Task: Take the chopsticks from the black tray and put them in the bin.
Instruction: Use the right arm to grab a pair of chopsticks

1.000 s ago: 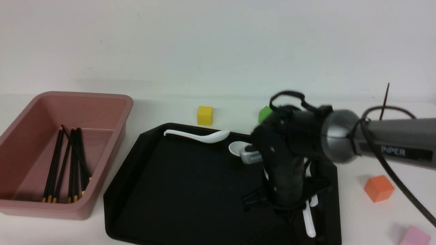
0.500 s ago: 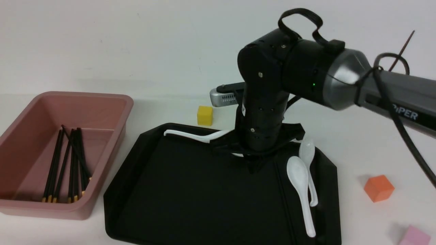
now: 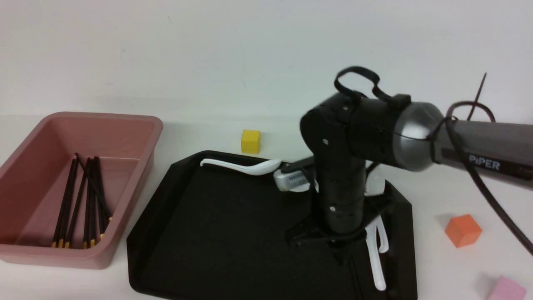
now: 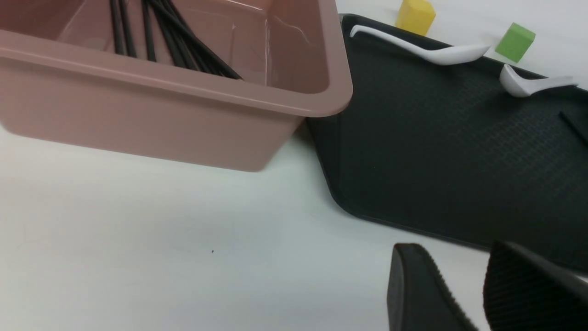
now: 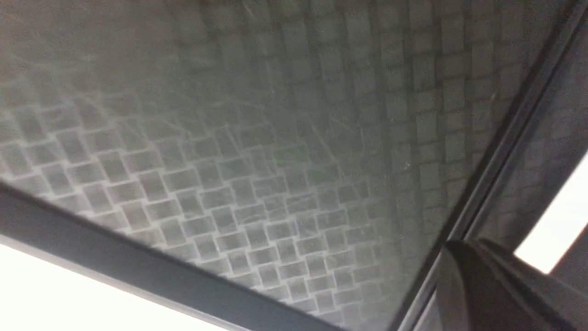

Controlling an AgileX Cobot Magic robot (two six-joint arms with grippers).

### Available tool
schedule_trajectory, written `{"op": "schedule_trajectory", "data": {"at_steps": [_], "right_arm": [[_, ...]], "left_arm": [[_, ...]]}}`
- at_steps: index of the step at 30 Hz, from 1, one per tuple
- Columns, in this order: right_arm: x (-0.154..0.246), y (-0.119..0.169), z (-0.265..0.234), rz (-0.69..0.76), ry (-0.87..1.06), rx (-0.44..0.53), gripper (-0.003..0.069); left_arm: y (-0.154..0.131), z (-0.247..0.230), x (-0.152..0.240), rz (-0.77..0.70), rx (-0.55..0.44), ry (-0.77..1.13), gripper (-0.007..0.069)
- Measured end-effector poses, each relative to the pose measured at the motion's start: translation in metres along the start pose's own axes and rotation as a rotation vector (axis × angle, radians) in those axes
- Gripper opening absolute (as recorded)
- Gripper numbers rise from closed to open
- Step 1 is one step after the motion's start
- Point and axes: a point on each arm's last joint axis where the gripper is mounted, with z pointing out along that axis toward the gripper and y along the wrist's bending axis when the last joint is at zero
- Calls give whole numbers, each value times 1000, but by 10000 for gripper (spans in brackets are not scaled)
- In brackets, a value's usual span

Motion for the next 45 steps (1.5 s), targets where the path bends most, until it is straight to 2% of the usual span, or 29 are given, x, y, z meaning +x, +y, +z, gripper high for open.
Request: {"op": "schedule_trajectory", "data": {"at_steps": [6,13,18,19,20,23,28,36,45], "right_arm": [[-9,-30,10,46,8,-68,-5],[-13,-32,11,45,-30,-79,15],[-17,-32,17,39,-57,-68,136],[-18,-32,18,38,-56,-66,142],[-19,-34,23,32,-48,-44,196],[-21,-35,35,21,-25,-15,269],[-24,-36,46,12,-16,9,317],[-25,-35,48,15,-7,5,284],[-25,-32,47,32,-6,-9,104]], "left_arm": [[0,0,0,0,0,0,238],[0,0,0,0,0,0,238],[0,0,0,0,0,0,239],[0,0,0,0,0,0,239],[0,0,0,0,0,0,239],[0,0,0,0,0,0,239],[0,0,0,0,0,1,239],[0,0,0,0,0,1,239],[0,0,0,0,0,1,239]]}}
